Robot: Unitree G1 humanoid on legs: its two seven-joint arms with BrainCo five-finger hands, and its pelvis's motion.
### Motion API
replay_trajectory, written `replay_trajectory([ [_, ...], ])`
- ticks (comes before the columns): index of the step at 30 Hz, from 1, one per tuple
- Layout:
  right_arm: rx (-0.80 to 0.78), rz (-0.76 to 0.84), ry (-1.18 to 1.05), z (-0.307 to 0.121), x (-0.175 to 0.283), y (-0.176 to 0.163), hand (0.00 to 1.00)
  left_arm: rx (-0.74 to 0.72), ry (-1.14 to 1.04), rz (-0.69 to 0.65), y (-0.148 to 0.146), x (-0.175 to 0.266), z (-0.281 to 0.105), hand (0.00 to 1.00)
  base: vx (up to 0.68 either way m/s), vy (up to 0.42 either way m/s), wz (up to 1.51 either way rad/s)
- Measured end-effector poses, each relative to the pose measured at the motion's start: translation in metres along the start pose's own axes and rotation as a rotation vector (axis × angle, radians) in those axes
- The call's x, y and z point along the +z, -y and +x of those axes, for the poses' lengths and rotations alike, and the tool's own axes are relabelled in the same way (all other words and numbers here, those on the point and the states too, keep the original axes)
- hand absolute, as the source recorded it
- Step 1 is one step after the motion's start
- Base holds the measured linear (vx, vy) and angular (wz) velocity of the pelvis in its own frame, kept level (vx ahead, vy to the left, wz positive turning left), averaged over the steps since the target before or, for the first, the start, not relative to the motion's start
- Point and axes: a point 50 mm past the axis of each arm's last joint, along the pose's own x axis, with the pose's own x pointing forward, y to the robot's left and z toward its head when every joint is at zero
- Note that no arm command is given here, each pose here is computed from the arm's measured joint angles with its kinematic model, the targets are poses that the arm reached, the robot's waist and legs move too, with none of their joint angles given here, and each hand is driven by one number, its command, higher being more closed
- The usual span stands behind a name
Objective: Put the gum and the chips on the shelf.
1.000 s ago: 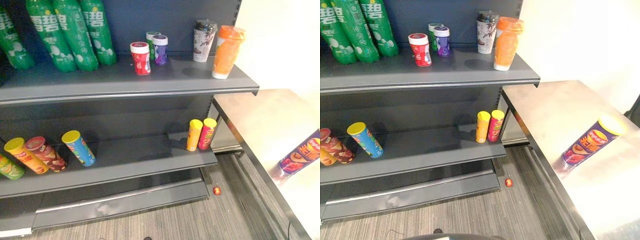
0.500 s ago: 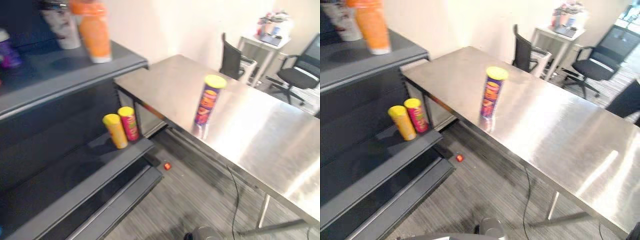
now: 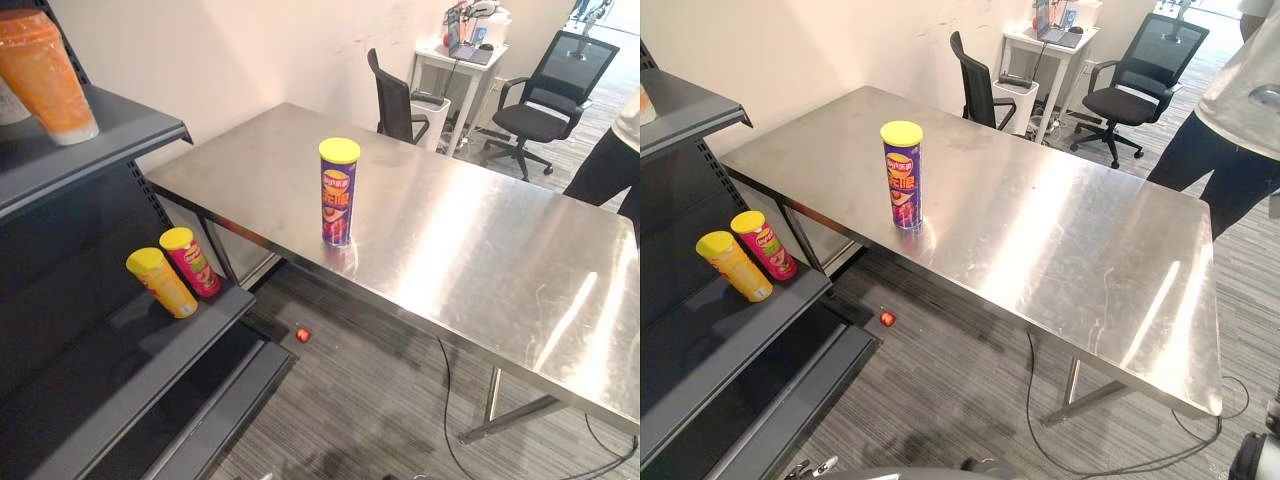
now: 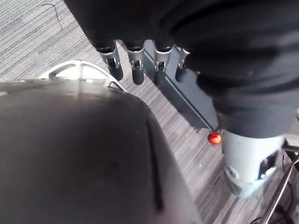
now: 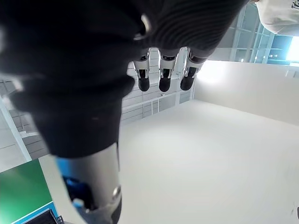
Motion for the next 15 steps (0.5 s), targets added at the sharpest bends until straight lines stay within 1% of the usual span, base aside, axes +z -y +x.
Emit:
replay_trajectory([
  [1, 0.031, 0.017, -0.002, 0.005, -0.003, -0.009, 0.0, 0.006, 0.018, -0.04, 0.002, 0.0, -0.001, 0.0, 0.01, 0.013, -0.51],
  [2, 0.046, 0.025, -0.003, 0.007, -0.004, -0.013, 0.0, 0.008, 0.028, -0.052, 0.002, 0.002, 0.0, 0.0, 0.02, 0.059, -0.73],
  [4, 0.094, 0.047, 0.005, 0.014, -0.005, -0.027, 0.0, 0.03, 0.029, -0.147, 0.003, -0.001, -0.001, 0.0, 0.02, 0.163, -0.8],
  [5, 0.094, 0.049, 0.013, 0.015, -0.004, -0.027, 0.0, 0.032, 0.023, -0.161, 0.003, -0.003, -0.002, 0.0, 0.0, 0.275, -0.73],
  [6, 0.09, 0.058, 0.038, 0.019, 0.001, -0.027, 0.0, 0.036, -0.007, -0.194, 0.007, -0.014, -0.005, 0.0, 0.0, 0.241, -0.53],
  [9, 0.101, 0.069, 0.075, 0.02, 0.007, -0.029, 0.0, 0.065, -0.04, -0.264, 0.004, -0.027, -0.009, 0.0, 0.05, 0.19, -0.31],
  [12, 0.124, 0.072, 0.088, 0.022, 0.01, -0.032, 0.0, 0.072, -0.03, -0.267, 0.0, -0.024, -0.008, 0.0, 0.07, 0.193, -0.02],
  [15, 0.183, 0.076, 0.032, 0.017, -0.001, -0.042, 0.0, 0.049, -0.019, -0.239, 0.002, -0.021, -0.007, 0.0, 0.04, 0.127, -0.01],
])
